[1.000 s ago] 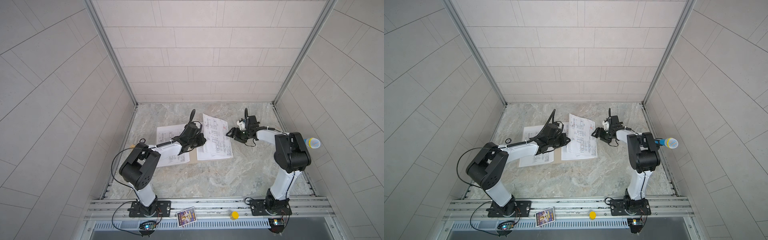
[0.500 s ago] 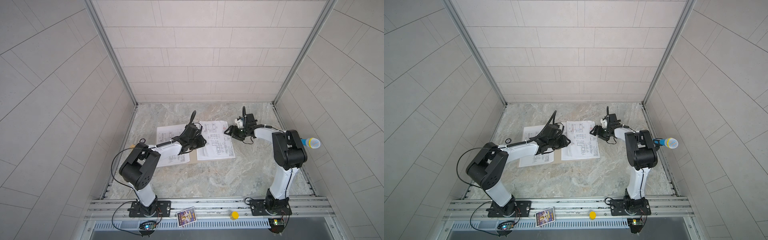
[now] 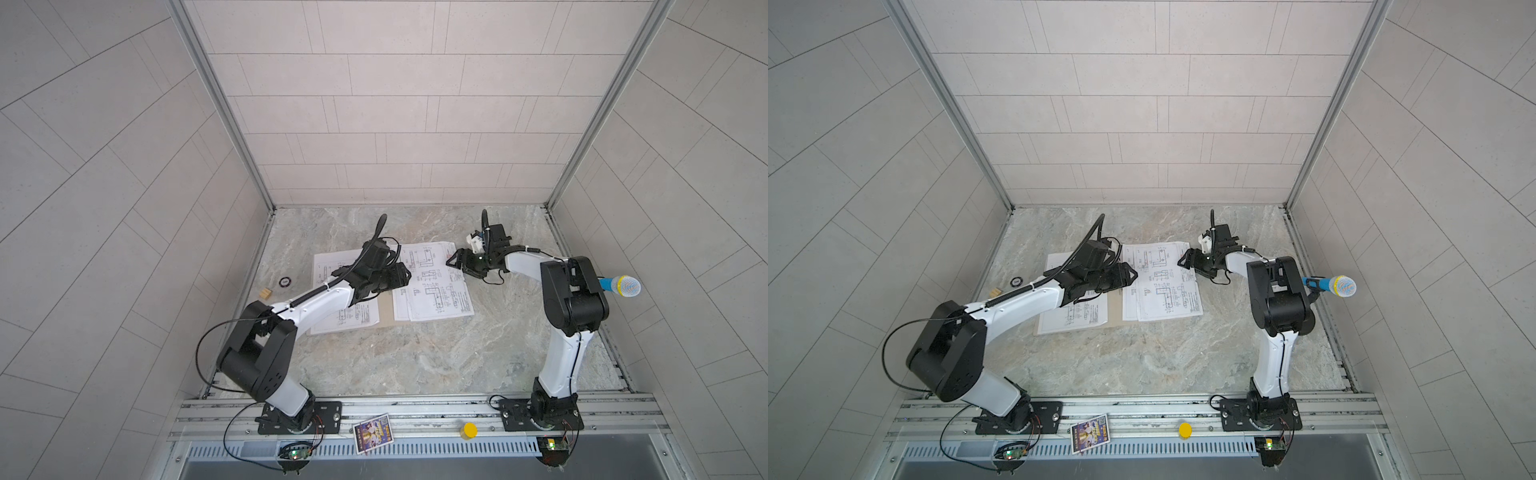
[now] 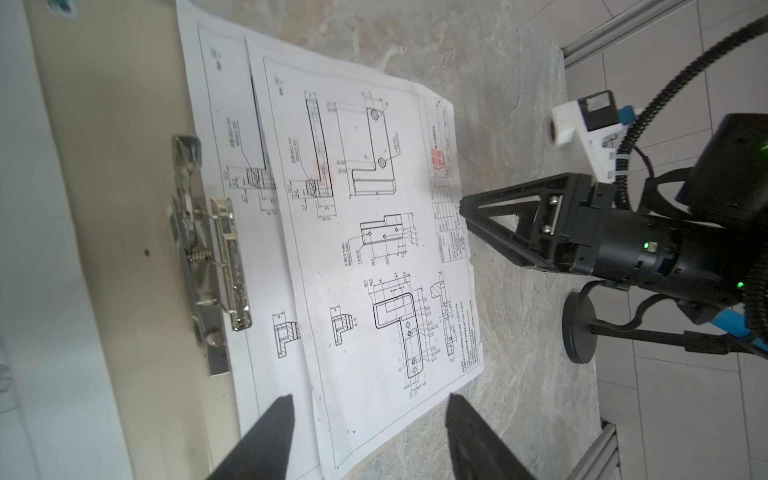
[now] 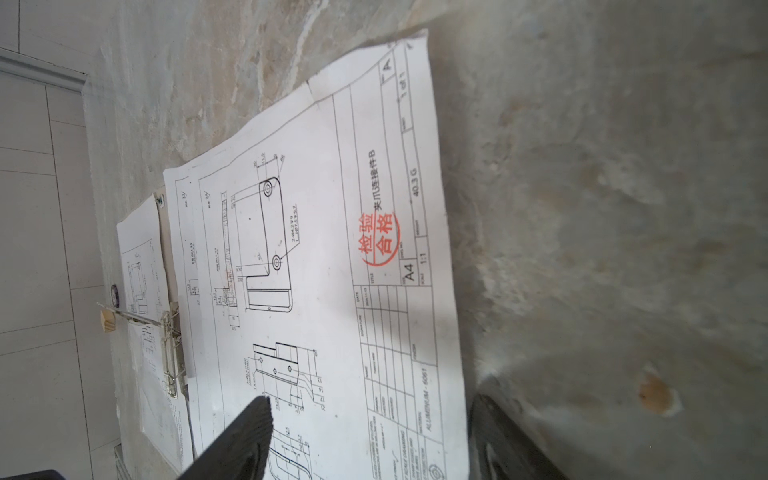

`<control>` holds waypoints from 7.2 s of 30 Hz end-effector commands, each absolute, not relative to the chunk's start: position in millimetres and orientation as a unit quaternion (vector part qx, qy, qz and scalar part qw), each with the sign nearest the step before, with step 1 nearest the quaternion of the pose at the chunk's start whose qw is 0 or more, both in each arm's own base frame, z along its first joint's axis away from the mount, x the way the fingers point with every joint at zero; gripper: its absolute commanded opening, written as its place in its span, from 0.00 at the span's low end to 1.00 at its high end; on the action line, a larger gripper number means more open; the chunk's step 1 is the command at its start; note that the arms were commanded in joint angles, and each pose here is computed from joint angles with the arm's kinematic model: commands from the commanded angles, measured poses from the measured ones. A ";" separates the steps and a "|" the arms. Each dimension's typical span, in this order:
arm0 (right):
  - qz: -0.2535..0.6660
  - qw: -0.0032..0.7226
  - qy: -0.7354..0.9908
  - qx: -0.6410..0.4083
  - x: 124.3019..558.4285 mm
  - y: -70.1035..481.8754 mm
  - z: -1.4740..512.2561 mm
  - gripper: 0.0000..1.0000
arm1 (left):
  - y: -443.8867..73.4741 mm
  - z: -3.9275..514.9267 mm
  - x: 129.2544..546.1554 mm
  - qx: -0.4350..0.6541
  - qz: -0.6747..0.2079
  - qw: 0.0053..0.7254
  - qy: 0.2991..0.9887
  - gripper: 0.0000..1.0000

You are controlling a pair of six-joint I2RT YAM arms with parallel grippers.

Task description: Put the files into the folder

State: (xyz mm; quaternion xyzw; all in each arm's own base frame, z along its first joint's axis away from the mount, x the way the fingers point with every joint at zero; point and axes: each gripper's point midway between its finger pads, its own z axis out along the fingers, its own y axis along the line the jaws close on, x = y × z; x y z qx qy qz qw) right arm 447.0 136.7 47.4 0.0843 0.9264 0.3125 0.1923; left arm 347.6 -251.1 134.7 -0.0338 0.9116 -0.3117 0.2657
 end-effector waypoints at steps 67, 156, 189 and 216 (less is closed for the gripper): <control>0.255 0.161 0.952 0.042 473.1 158.4 36.3 0.75 | -163.0 70.8 341.9 -0.125 -0.322 0.221 0.912 0.74; 0.232 0.212 0.950 0.000 479.7 149.7 83.9 0.80 | -198.4 56.7 340.7 -0.126 -0.369 0.205 0.898 0.74; 0.237 0.193 0.952 0.015 461.7 124.0 71.2 0.80 | -247.8 61.7 378.8 -0.087 -0.414 0.230 0.876 0.74; 0.263 0.230 0.937 0.018 467.5 134.4 106.2 0.78 | -270.9 92.8 373.4 -0.059 -0.424 0.242 0.871 0.74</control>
